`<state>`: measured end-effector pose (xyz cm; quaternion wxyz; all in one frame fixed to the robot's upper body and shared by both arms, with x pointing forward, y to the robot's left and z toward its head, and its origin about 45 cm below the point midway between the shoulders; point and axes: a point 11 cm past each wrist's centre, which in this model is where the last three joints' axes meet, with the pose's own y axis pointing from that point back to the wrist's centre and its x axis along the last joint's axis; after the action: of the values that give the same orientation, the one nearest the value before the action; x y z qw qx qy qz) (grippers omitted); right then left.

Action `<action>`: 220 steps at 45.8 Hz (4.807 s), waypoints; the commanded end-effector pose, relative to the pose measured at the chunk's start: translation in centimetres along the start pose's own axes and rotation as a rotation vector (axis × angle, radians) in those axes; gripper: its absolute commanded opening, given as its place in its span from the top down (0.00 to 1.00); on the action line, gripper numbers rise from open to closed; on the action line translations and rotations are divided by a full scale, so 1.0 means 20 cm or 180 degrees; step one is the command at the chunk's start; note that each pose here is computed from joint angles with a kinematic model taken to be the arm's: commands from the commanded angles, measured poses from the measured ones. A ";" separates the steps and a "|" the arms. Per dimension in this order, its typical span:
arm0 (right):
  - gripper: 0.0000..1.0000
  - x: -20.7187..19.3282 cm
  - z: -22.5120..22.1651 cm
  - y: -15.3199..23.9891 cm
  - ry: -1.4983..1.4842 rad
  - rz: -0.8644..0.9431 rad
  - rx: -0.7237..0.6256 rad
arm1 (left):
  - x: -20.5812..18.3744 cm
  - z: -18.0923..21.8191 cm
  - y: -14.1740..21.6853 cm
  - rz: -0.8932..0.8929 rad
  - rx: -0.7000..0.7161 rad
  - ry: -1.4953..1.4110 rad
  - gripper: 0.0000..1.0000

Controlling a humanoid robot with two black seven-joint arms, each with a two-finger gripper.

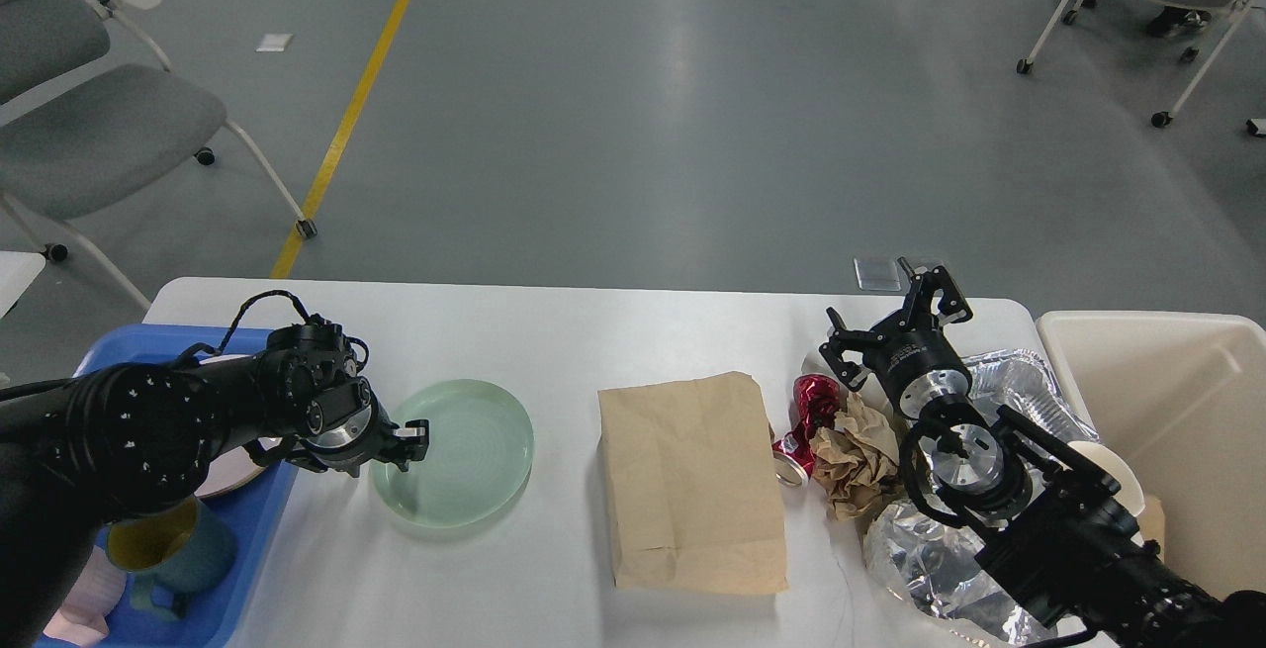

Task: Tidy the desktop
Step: 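Grip the edge of the pale green plate with the left gripper, then lift the green plate and set it on the pink plate in the tray, then release the plate and raise the left gripper above the tray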

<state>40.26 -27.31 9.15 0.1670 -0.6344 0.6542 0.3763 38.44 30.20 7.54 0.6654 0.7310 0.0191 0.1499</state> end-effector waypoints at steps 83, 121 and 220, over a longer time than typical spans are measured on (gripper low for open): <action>0.00 0.00 0.00 0.00 0.0000 0.0001 0.0000 | 0.53 -0.07 0.69 0.0183 -0.0327 0.0252 1.00; 0.00 0.00 0.00 0.00 0.0000 0.0001 0.0000 | 0.75 -0.50 1.28 0.0530 -0.0785 0.0873 1.00; 0.00 0.00 0.00 0.00 -0.0001 -0.0003 -0.0001 | 0.42 -1.21 0.50 0.1194 -0.0200 0.2428 0.04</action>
<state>40.26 -27.32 9.14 0.1669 -0.6344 0.6543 0.3764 37.00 54.69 17.97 0.5751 0.6405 0.1317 0.4915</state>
